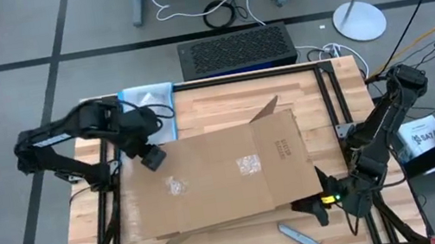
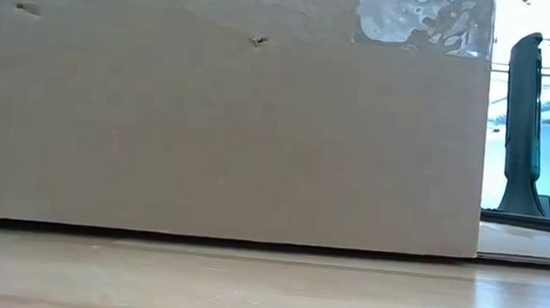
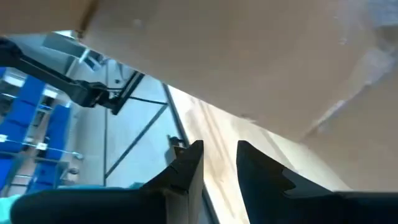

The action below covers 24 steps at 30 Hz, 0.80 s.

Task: Unpack boxes
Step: Break down box until it is fully flat

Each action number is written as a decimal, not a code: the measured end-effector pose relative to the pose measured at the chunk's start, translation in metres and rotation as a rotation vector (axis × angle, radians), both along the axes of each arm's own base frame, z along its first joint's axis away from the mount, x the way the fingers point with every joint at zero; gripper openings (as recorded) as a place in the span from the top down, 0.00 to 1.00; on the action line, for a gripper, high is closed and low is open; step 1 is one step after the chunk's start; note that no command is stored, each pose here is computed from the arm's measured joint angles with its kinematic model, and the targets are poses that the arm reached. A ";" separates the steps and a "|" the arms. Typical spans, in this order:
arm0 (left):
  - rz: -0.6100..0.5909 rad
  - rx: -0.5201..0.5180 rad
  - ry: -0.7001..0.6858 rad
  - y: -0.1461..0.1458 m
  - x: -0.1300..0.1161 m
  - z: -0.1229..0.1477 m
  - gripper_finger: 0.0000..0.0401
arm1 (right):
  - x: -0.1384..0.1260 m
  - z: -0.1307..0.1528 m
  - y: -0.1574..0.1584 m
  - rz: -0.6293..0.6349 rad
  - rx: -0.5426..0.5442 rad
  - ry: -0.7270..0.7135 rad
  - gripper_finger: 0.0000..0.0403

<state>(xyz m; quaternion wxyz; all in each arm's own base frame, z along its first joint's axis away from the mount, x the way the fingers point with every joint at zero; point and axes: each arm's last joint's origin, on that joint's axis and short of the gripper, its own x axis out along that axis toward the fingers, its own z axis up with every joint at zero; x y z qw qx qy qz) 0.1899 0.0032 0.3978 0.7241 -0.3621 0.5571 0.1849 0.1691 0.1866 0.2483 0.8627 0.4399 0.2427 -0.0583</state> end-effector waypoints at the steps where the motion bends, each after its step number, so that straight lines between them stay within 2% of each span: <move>1: -0.020 0.005 0.013 0.001 0.005 -0.005 0.54 | 0.001 0.001 0.001 0.002 0.007 -0.009 0.79; 7: -0.143 0.045 -0.124 0.008 0.058 -0.022 0.54 | 0.005 0.002 -0.002 -0.014 0.007 -0.023 0.79; 12: -0.235 0.103 -0.048 0.030 0.087 -0.043 0.54 | 0.016 0.008 -0.007 0.001 0.008 -0.066 0.79; 15: -0.270 0.174 0.024 0.054 0.098 -0.056 0.54 | 0.022 0.011 -0.011 -0.014 -0.017 -0.108 0.79; 19: -0.260 0.259 0.062 0.092 0.100 -0.056 0.54 | 0.032 0.016 -0.018 -0.020 -0.038 -0.154 0.79; 24: -0.219 0.251 0.134 0.116 0.085 -0.041 0.54 | 0.027 0.015 -0.013 0.026 -0.063 -0.142 0.79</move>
